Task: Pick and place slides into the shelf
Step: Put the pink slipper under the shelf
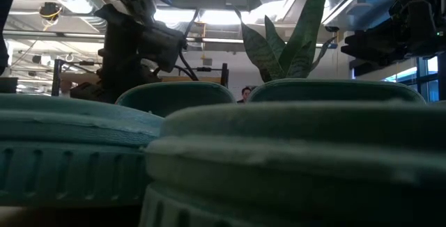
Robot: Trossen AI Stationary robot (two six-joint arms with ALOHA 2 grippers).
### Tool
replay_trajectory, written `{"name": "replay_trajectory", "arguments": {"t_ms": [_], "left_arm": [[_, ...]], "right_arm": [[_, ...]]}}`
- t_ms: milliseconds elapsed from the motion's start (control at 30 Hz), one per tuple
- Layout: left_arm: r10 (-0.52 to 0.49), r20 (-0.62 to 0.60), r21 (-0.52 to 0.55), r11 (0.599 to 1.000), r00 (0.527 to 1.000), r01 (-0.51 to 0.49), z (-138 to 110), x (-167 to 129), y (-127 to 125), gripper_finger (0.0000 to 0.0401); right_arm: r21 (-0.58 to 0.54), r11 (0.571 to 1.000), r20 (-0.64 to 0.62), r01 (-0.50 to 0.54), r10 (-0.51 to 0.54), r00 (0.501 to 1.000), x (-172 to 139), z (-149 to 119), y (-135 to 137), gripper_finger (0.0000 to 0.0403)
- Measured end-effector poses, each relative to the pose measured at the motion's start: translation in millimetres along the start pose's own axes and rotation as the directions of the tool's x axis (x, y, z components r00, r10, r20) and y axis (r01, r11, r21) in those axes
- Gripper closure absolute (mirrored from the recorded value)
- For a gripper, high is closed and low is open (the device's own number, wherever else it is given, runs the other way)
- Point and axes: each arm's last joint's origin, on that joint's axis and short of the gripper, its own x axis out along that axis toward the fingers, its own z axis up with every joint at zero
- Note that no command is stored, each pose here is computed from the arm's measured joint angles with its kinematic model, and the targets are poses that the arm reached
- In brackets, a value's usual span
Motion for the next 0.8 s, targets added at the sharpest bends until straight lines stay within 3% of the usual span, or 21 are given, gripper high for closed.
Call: {"name": "replay_trajectory", "arguments": {"t_ms": [267, 433, 800], "left_arm": [[-0.06, 0.019, -0.043, 0.997, 0.998, 0.061, 4, -16, 10, 0.0212], [-0.16, 0.018, -0.04, 0.986, 0.987, 0.161, 4, -24, 14, 0.0212], [-0.312, -0.102, -0.053, 0.95, 0.945, 0.308, -10, -32, 4, 0.0212]], "right_arm": [[-0.001, 1.0, 0.0, 0.0, 0.0, 1.0, 0, 0, 0, 0.0182], [-0.001, 1.0, 0.0, 0.0, 0.0, 1.0, 0, 0, 0, 0.0182], [-0.001, 1.0, 0.0, 0.0, 0.0, 1.0, 0, 0, 0, 0.0182]]}}
